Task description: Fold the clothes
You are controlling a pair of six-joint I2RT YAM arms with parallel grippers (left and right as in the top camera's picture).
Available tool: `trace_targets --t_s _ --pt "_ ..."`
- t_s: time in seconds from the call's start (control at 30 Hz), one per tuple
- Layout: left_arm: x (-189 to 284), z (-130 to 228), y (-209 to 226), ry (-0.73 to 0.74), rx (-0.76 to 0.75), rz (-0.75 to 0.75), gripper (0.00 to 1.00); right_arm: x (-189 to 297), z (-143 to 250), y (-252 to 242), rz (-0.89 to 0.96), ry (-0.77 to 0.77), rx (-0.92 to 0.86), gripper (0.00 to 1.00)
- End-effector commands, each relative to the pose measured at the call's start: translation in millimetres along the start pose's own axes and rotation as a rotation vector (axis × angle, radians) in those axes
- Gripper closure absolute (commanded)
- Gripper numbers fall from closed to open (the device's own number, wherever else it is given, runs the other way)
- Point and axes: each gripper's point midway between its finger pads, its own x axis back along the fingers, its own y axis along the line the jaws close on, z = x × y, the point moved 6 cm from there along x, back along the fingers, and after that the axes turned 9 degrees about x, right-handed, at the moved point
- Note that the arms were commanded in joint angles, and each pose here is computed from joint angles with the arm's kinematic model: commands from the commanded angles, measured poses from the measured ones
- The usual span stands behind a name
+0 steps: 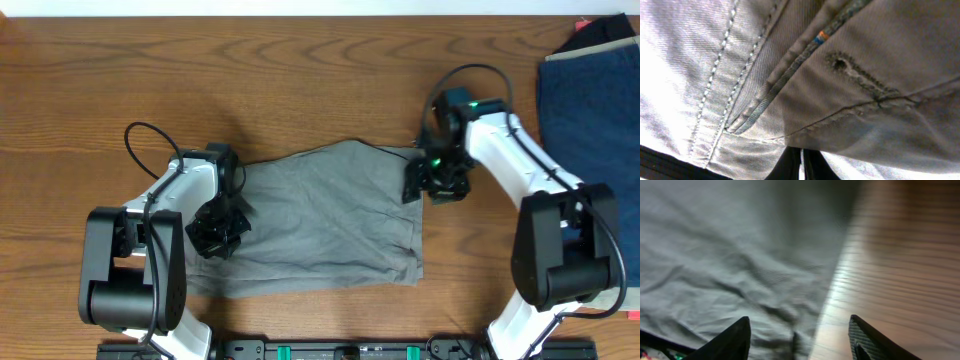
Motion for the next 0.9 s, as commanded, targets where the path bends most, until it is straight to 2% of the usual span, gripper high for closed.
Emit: trace_targets --t_s 0.0,0.4,0.63,0.87 --pt "-7 -2 7 -0.004 -0.009 -0.053 0.93 -14 7 16 -0.033 0.04 0.043 0.36" --pt "-7 -2 7 -0.004 -0.02 -0.054 0.93 -30 19 13 0.016 0.081 -0.046 0.44" --pt "-7 -2 7 -0.004 -0.02 -0.054 0.93 -41 15 9 0.017 0.041 -0.073 0.46" --pt "-7 -2 7 -0.004 -0.02 -0.054 0.93 -45 13 7 0.016 0.016 -0.072 0.59"
